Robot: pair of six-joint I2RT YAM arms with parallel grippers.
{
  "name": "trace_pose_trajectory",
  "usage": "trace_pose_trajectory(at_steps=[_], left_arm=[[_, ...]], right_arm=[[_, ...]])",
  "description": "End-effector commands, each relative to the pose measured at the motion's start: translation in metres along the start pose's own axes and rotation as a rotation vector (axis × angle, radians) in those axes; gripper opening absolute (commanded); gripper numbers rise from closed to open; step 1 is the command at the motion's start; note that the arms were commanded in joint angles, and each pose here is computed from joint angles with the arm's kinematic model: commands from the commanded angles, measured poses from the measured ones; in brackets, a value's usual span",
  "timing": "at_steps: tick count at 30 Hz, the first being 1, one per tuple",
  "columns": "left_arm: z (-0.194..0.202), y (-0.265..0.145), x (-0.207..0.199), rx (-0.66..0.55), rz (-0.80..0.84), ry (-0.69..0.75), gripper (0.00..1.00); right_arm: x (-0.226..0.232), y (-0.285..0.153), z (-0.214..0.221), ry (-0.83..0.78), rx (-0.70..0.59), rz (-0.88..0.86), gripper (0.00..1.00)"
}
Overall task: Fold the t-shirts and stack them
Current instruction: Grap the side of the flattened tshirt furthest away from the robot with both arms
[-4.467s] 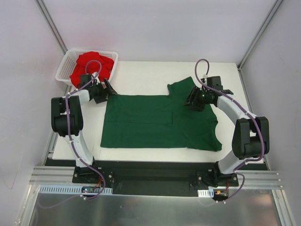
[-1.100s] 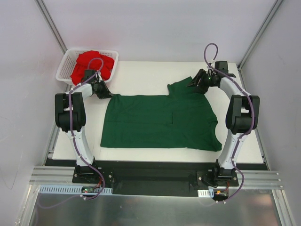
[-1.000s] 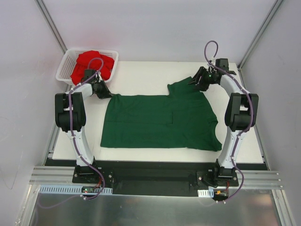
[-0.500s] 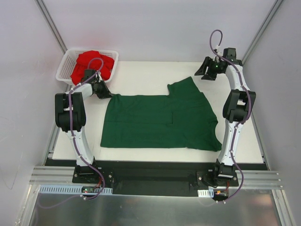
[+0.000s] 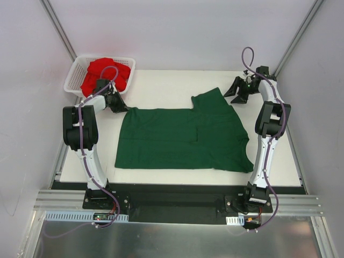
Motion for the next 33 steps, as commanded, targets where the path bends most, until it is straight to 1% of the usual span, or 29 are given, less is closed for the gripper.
trace_pose_trajectory(at_steps=[1,8,10,14,18,25,30,33], left_arm=[[-0.010,0.007,0.001,-0.028,0.003,0.012,0.02],[-0.010,0.007,0.000,-0.029,0.004,0.012,0.02],[-0.010,0.007,0.001,-0.028,0.003,0.011,0.01],[-0.011,0.007,0.000,-0.029,0.005,0.012,0.01],[-0.011,0.008,0.000,-0.030,0.006,0.013,0.02],[-0.012,0.008,0.000,-0.031,0.005,0.015,0.01],[-0.012,0.008,0.000,-0.030,0.006,0.013,0.01],[-0.012,0.008,0.000,-0.032,0.004,0.014,0.02]], right_arm=[[0.013,-0.010,-0.002,-0.027,0.003,-0.048,0.70],[0.002,0.001,0.002,0.020,0.042,-0.064,0.71],[0.002,0.002,0.001,0.023,0.035,-0.071,0.71],[0.009,0.001,-0.001,-0.005,0.028,-0.115,0.71],[0.017,-0.006,-0.007,-0.052,-0.006,-0.133,0.72],[0.033,-0.021,-0.017,-0.172,-0.077,-0.143,0.72],[0.046,-0.022,-0.015,-0.352,-0.104,-0.102,0.73],[0.055,-0.016,-0.013,-0.459,-0.116,-0.042,0.77]])
Point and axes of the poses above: each gripper's point midway between its finger pads, its own y axis out along the fingers, its own x axis along the line the jaws close on, z = x × y, the point moved 6 cm from there along -y, back along the fingers, and after that the axes turned 13 degrees about y, right-handed, at the moved point
